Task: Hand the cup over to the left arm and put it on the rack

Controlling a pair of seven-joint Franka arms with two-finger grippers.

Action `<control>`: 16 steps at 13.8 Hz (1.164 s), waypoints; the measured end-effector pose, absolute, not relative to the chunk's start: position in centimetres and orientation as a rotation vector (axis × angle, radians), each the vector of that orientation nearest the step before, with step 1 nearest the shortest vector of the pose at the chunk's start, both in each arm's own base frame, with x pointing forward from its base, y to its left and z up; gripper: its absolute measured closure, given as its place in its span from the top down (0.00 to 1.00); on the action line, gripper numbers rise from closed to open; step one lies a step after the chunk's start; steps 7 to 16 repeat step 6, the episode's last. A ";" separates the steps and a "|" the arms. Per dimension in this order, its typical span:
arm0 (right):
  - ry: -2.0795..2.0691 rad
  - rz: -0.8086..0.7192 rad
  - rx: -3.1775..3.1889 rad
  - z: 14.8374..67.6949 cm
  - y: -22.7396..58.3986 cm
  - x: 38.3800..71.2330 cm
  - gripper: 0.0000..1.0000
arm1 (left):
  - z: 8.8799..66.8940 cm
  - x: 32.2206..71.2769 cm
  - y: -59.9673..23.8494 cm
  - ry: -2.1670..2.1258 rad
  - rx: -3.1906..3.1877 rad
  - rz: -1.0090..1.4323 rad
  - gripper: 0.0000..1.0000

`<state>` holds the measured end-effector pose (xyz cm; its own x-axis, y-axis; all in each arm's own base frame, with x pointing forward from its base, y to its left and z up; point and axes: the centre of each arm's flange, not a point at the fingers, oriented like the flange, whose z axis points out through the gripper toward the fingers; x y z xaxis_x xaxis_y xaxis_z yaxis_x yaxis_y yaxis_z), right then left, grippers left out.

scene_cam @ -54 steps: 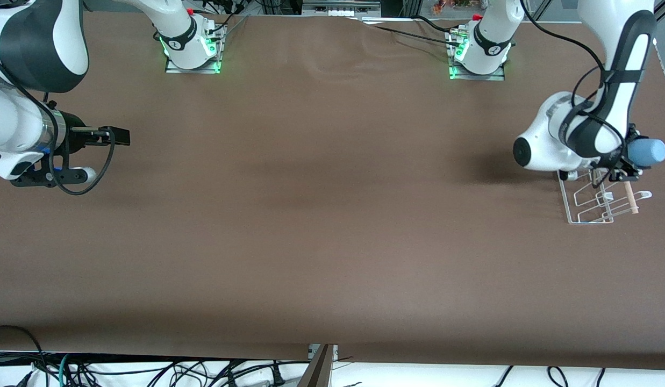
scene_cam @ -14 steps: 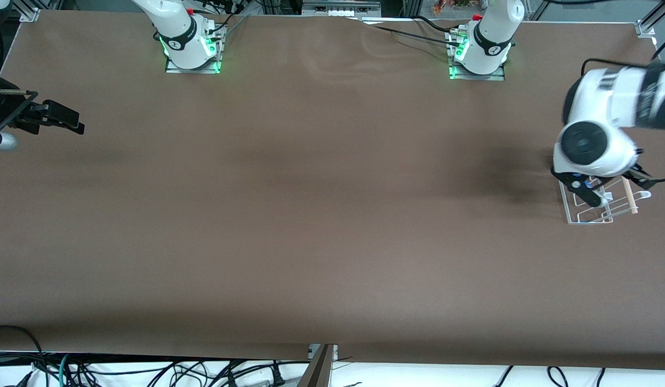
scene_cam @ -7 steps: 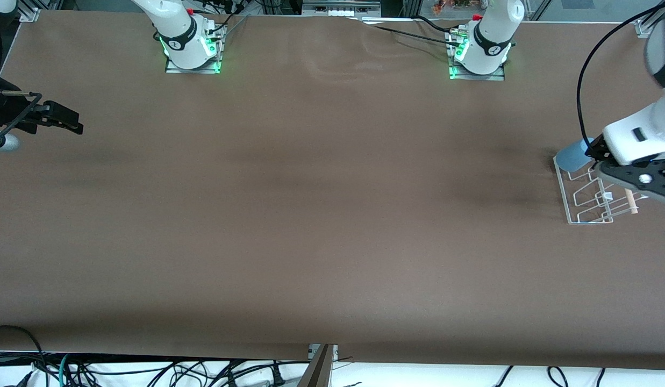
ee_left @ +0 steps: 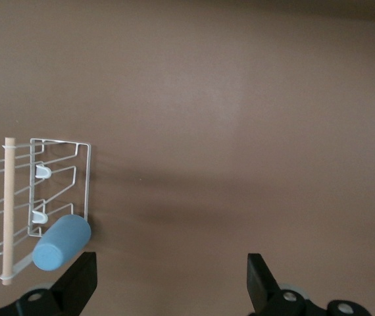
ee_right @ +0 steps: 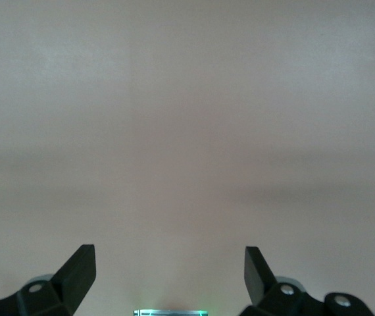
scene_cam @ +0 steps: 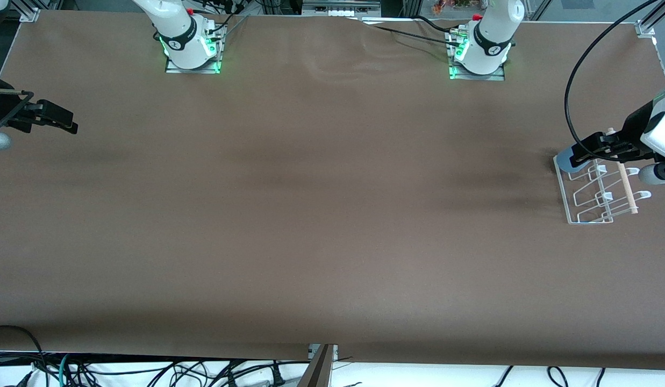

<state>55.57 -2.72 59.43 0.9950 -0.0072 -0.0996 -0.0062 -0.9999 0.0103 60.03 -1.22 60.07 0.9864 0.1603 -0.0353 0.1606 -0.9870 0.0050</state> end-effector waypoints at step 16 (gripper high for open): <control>-0.002 -0.142 3.128 59.9 -2.4 55.4 1.00 | 59.6 59.9 -2.1 0.259 3.100 -0.099 1.00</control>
